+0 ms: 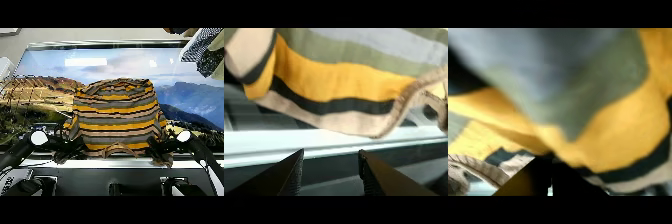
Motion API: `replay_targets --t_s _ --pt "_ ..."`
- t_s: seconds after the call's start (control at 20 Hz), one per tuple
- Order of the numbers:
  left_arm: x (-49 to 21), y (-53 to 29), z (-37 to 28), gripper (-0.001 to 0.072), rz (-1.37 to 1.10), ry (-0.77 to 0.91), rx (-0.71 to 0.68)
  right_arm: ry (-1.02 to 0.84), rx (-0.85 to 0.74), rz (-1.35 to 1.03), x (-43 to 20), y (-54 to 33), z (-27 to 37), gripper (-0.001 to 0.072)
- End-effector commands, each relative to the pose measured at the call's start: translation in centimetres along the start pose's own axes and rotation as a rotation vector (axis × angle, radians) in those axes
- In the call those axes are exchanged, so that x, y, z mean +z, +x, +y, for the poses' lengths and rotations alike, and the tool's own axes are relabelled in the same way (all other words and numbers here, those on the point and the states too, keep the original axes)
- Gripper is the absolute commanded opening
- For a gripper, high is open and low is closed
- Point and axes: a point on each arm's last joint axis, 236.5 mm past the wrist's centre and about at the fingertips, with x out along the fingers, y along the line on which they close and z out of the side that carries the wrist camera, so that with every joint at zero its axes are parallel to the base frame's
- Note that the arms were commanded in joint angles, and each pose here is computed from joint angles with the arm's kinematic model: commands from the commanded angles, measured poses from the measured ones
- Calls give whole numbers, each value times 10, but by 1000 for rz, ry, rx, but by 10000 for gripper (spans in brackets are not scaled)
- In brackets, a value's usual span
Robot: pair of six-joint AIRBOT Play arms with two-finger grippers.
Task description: Fold the clothes and pants, and hang the long-sleeved shirts on hangers.
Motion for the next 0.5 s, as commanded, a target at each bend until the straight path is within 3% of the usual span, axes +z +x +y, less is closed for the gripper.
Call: replay_targets --t_s 0.0,0.35,0.4,0.45 --pt "4 19 10 564 35 -57 39 -10 33 -30 -1 -10 8 31" --pt "-5 53 6 569 77 -107 54 -6 64 -51 -8 -21 15 31" --pt "-1 54 1 519 59 -109 36 -7 62 -42 -10 -22 15 31" --pt "2 54 -3 409 43 -114 21 -9 60 -34 -13 -22 14 31"
